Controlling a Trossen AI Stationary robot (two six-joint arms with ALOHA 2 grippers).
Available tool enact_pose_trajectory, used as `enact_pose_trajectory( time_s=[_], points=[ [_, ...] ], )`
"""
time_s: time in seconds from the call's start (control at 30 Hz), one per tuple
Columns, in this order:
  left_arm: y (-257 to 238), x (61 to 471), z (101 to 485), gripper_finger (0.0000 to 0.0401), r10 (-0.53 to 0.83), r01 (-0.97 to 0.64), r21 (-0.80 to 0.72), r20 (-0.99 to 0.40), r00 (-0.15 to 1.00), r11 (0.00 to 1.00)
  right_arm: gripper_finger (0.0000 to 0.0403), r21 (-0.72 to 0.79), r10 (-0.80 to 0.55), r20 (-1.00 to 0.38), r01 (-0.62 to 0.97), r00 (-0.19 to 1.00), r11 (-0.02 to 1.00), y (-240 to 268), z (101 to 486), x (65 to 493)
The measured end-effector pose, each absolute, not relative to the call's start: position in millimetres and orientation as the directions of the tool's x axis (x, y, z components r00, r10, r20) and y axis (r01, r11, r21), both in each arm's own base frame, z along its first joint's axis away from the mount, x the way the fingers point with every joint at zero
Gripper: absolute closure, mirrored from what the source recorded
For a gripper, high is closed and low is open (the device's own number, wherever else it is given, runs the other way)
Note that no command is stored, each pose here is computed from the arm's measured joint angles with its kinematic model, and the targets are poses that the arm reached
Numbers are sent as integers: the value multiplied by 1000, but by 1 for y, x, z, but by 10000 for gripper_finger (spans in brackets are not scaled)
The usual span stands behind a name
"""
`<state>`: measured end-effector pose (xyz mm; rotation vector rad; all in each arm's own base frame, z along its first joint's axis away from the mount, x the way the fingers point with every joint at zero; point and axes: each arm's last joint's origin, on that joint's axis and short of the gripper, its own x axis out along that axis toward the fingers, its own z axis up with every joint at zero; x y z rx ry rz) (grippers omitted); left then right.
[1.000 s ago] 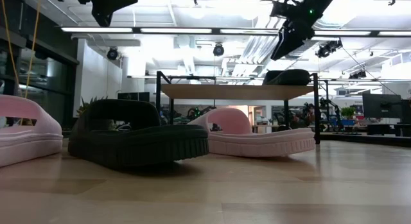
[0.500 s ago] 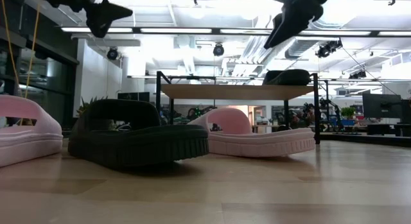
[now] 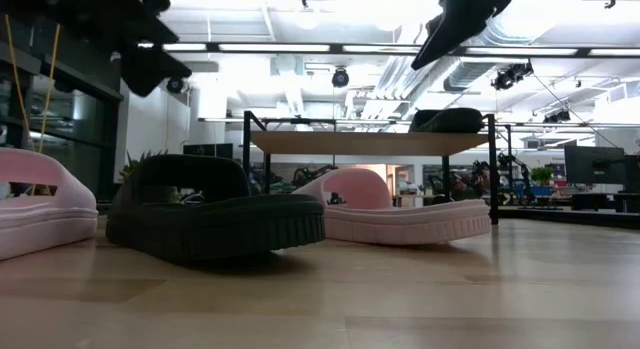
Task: Pick and place slides into the shelf
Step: Put the black slipper on the shelf
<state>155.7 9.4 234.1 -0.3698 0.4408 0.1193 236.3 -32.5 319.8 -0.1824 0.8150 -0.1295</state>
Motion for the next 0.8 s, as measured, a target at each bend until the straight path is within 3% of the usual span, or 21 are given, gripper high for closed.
enact_pose_trajectory(
  time_s=[0.4, 0.57, 0.8],
  points=[
    [10, 182, 205, 176, -7, -252, -369, -575, 818, 895, 180, -203, -150, -710, 4, 688, 979, -21, 320, 238],
    [8, 195, 194, 176, -92, -206, -413, -596, 798, 887, 180, -204, -150, -711, 3, 687, 979, -21, 320, 238],
    [9, 210, 167, 176, -129, -263, -440, -682, 720, 859, 180, -207, -151, -710, 0, 687, 978, -21, 320, 238]
  ],
)
